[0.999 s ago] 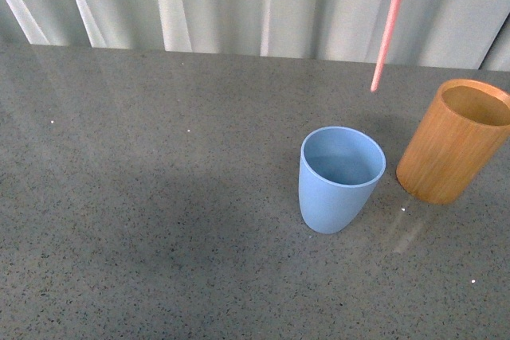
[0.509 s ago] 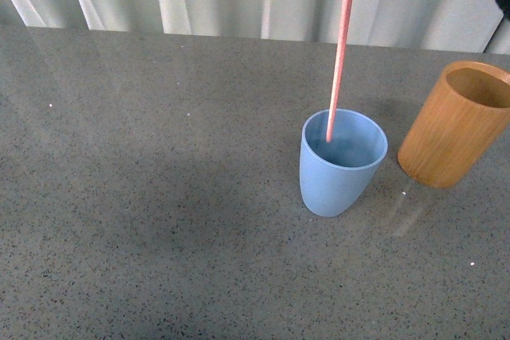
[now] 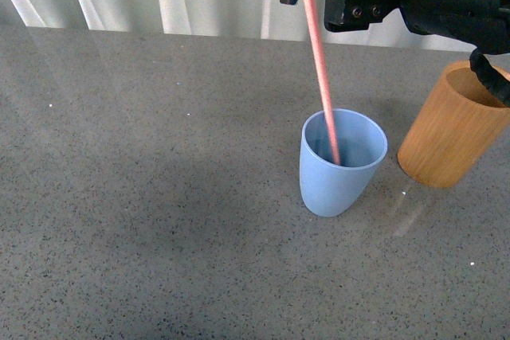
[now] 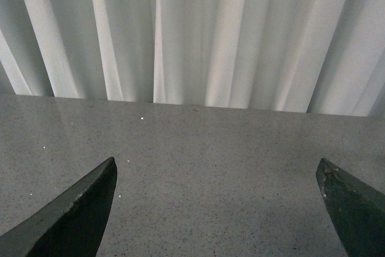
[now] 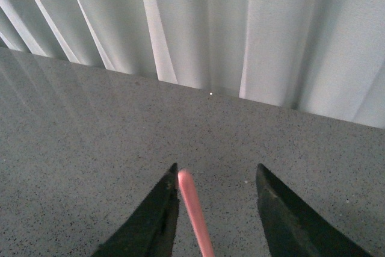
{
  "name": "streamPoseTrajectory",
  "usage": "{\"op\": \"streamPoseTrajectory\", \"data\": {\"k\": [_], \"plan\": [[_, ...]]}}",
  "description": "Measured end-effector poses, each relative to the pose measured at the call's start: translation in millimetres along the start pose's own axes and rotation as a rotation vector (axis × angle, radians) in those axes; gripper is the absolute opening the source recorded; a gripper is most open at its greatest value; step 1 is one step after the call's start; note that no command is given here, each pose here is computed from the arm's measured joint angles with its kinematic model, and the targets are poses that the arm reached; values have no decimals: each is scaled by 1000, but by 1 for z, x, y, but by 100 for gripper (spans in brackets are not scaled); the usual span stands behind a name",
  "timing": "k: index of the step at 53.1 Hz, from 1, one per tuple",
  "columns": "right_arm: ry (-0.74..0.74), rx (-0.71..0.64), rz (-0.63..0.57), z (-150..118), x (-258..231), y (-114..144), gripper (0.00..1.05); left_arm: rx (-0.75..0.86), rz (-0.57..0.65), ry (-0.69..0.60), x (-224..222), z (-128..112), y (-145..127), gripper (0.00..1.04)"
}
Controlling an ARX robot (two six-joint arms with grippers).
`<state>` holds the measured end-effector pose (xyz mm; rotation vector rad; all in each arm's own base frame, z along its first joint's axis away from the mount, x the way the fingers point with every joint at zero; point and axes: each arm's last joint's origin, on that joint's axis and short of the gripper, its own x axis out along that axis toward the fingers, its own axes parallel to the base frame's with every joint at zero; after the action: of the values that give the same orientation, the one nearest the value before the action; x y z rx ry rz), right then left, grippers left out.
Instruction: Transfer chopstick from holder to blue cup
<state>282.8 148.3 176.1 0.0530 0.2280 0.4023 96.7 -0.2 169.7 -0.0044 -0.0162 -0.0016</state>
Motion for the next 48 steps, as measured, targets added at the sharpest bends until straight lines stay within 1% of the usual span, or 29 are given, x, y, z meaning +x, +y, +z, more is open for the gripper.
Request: {"op": "streamPoseTrajectory", "data": {"k": [4,8,10,13,15,19,23,30,35,40,44,48], "plan": [[1,5,-2,1,-2,-1,52,0,0,0,0,0,0,98],[-14,9,-5,6,-4,-2,70,0,0,0,0,0,0,98],[-21,13,-7,8,-6,-3,77,0,0,0,0,0,0,98],[-30,17,-19,13,-9,-5,91,0,0,0,0,0,0,98],[-39,18,-31,17,-11,-7,97,0,0,0,0,0,0,98],[-59,16,-75,25,-17,-14,94,0,0,0,0,0,0,98],[-79,17,-146,35,-26,-25,95,0,0,0,0,0,0,98],[-100,18,-352,47,-53,-58,95,0,0,0,0,0,0,98],[-91,28,-509,47,-84,-83,95,0,0,0,0,0,0,98],[-98,41,-613,47,-109,-96,95,0,0,0,0,0,0,98],[-122,42,-613,51,-113,-97,95,0,-2,0,0,0,0,98],[-186,-1,-472,46,-115,-96,84,0,-1,0,0,0,0,98]]}}
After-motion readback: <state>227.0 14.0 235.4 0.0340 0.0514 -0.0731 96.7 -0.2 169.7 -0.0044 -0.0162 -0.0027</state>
